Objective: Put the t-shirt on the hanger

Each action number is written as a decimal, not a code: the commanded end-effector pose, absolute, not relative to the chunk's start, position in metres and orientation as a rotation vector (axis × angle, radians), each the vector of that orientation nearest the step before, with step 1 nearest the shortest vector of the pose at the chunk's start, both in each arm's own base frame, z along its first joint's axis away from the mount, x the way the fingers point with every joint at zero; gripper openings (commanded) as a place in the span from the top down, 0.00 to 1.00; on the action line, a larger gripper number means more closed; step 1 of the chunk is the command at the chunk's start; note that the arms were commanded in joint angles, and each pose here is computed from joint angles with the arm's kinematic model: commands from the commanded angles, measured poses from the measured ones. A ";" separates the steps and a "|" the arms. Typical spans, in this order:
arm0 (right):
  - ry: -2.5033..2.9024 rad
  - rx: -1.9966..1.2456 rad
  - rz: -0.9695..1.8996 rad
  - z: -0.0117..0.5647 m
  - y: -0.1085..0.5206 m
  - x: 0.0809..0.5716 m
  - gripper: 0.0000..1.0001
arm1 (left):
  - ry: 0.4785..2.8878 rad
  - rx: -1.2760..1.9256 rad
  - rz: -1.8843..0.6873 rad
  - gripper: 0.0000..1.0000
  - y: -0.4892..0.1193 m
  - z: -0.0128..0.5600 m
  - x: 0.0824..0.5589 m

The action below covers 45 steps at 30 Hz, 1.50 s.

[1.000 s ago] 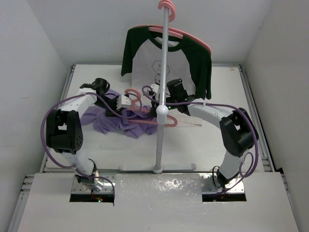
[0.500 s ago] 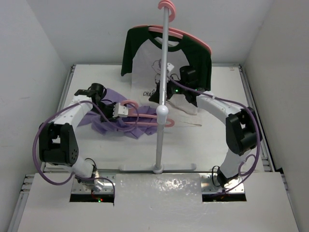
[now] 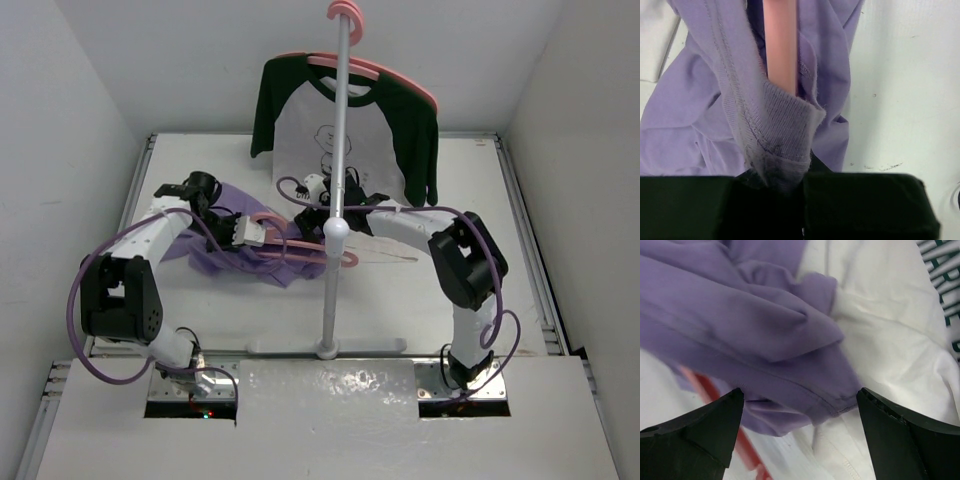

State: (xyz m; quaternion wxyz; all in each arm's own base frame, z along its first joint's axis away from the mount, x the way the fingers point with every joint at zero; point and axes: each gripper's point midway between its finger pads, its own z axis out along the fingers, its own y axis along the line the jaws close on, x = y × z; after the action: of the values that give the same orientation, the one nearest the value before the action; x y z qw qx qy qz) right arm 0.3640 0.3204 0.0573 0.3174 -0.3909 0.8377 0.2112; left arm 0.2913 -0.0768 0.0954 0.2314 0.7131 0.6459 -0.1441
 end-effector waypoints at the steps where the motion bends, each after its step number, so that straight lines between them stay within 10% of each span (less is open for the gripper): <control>1: 2.174 -0.895 0.488 0.066 0.318 0.389 0.08 | 1.690 1.958 -0.351 1.00 -0.085 0.115 0.298; 15: 2.183 -0.494 0.584 0.054 0.334 0.421 0.22 | 1.706 1.942 -0.344 1.00 -0.084 0.118 0.296; 21: 2.327 -0.310 0.531 0.031 0.298 0.422 0.60 | 1.720 1.827 -0.355 1.00 -0.090 0.141 0.310; 24: 2.393 -0.069 0.639 0.011 0.260 0.408 1.00 | 1.730 1.787 -0.370 1.00 -0.085 0.148 0.311; 45: 2.311 -0.487 0.346 0.100 0.173 0.361 1.00 | 2.027 1.470 0.143 1.00 -0.008 0.143 0.370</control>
State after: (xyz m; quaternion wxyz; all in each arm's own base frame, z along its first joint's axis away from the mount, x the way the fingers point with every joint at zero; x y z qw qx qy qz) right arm 0.3649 0.2085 0.1013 0.3815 -0.1430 0.8864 0.2196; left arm 0.3469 -0.0402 0.1239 0.3059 0.5860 0.7493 -0.0408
